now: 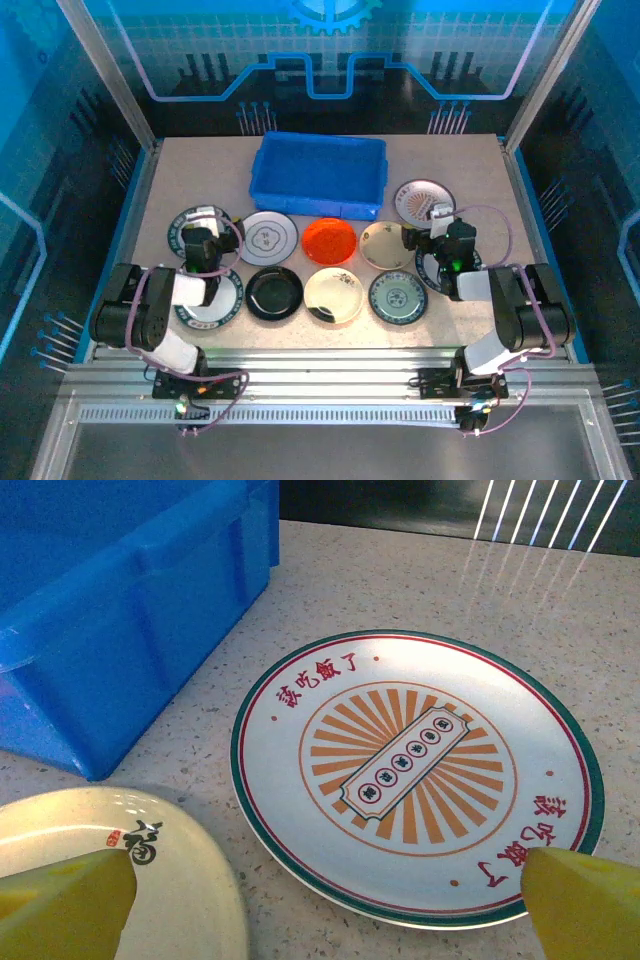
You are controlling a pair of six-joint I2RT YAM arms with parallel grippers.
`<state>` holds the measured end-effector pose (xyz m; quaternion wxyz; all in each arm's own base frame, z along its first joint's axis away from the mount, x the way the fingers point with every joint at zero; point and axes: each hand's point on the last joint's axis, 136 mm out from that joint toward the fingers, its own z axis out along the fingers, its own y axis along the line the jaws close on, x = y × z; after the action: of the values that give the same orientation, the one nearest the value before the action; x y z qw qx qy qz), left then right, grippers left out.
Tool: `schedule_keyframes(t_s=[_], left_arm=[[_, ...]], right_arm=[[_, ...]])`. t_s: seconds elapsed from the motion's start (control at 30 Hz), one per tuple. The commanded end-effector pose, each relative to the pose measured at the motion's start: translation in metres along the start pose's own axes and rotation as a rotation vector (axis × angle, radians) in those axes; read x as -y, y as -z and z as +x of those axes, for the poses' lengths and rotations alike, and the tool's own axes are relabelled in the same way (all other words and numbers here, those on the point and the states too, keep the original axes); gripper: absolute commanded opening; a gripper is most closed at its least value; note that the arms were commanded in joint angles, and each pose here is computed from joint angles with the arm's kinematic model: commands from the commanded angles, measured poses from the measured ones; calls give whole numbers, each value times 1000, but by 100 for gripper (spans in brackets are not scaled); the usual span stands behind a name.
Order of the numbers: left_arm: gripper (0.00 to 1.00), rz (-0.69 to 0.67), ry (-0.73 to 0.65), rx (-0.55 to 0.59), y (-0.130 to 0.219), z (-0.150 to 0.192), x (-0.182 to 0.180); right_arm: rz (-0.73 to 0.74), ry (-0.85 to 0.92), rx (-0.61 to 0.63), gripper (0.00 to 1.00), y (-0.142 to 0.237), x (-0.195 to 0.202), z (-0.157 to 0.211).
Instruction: Place the plates into the plastic bin on the countertop
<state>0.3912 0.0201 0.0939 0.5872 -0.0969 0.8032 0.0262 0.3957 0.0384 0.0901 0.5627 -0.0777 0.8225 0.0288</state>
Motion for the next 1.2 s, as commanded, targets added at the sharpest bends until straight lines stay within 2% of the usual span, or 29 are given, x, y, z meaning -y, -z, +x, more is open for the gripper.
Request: schedule_keyframes(t_s=[0.0, 0.67, 0.77, 0.9, 0.97, 1.03, 1.1, 1.17], left_arm=[[99, 14, -12, 10, -2, -5, 3], [99, 13, -13, 10, -2, -5, 3], [99, -18, -36, 19, 3, -11, 4], [99, -53, -106, 42, 23, -44, 15], [99, -74, -40, 90, 36, -65, 11], [99, -122, 70, 85, 50, -80, 0], [99, -182, 168, 17, 58, -90, -9], [99, -183, 233, -74, 63, -100, -6]], right_arm=[[15, 7, 27, 100, 0, 5, -8], [16, 8, 28, 100, 0, 5, -8], [116, 21, 33, 100, 7, 13, -20], [212, 47, 49, 100, 28, 17, -52], [281, -15, 58, 100, 40, 26, -69], [300, -66, 18, 100, 48, 31, -82], [328, -120, -39, 100, 52, 37, -89], [324, -173, -73, 100, 57, 39, -99]])
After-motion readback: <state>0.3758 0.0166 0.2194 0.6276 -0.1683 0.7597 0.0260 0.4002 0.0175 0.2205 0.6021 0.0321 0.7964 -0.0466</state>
